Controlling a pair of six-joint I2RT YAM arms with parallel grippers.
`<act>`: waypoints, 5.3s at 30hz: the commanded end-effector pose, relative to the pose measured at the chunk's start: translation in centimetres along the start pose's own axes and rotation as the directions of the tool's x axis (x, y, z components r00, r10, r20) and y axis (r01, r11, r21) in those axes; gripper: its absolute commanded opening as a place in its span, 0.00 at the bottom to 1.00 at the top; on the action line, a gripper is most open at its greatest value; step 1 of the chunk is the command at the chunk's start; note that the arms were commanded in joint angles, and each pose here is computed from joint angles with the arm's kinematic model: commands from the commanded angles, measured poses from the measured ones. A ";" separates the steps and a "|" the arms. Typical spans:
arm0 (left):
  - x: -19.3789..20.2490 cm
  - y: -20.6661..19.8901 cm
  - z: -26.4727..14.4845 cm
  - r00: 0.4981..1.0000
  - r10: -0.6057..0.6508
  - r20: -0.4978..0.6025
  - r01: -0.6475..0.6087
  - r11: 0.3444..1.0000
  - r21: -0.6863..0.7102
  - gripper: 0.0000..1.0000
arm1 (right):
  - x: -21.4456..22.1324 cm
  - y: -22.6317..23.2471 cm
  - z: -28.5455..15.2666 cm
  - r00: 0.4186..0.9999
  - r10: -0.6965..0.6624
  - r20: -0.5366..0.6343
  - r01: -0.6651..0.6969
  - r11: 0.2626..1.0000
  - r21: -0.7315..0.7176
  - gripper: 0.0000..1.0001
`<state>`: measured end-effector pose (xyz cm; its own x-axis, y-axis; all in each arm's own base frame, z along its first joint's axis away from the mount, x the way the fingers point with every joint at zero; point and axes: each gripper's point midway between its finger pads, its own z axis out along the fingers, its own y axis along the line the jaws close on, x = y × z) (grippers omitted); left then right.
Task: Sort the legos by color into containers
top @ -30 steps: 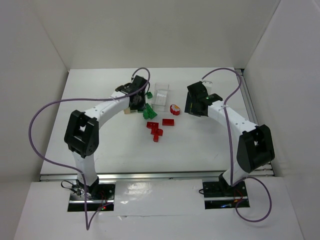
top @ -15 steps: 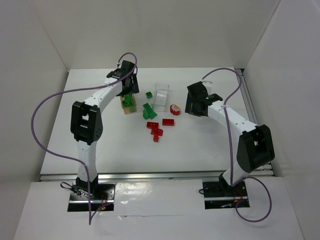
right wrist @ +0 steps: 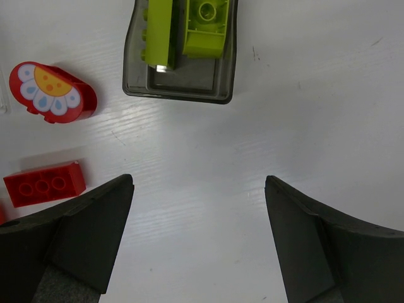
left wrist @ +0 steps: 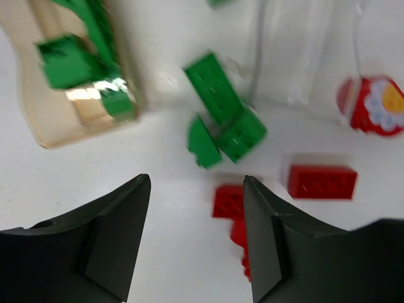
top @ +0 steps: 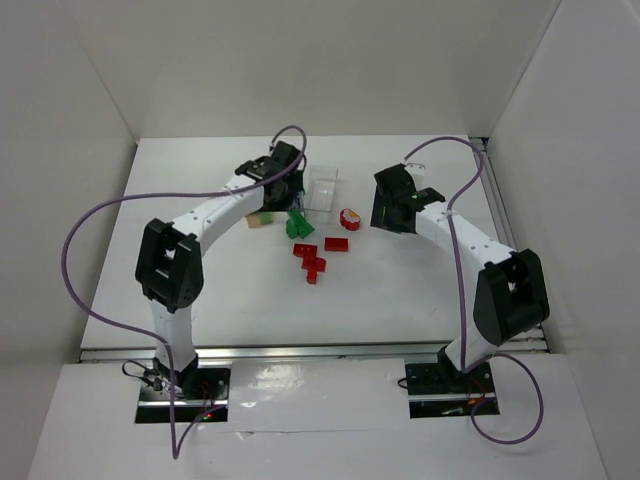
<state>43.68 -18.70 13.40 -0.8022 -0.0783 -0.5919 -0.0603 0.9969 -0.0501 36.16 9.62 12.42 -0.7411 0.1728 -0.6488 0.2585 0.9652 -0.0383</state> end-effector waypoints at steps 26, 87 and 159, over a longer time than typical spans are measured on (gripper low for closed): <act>5.1 -0.6 6.1 0.949 -0.305 -0.075 0.296 0.949 -0.112 0.51 | -0.6 -0.4 -1.3 0.999 0.007 0.035 -0.007 1.000 0.004 0.92; 6.1 -5.8 2.2 0.965 -0.192 -0.177 0.201 0.979 0.034 0.78 | -1.7 0.2 -2.2 0.998 0.008 0.066 -0.008 1.000 -0.003 0.92; -6.6 6.9 6.8 0.992 -0.128 0.021 0.129 0.980 -0.149 0.83 | -1.6 0.8 -1.7 0.999 -0.013 0.042 0.013 1.000 0.007 0.92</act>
<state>52.92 -9.84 8.55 -0.7817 -0.2502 -0.5712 -0.3033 0.9529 -0.0023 36.06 10.33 13.30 -0.7352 0.1568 -0.6595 0.2450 0.9686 -0.0430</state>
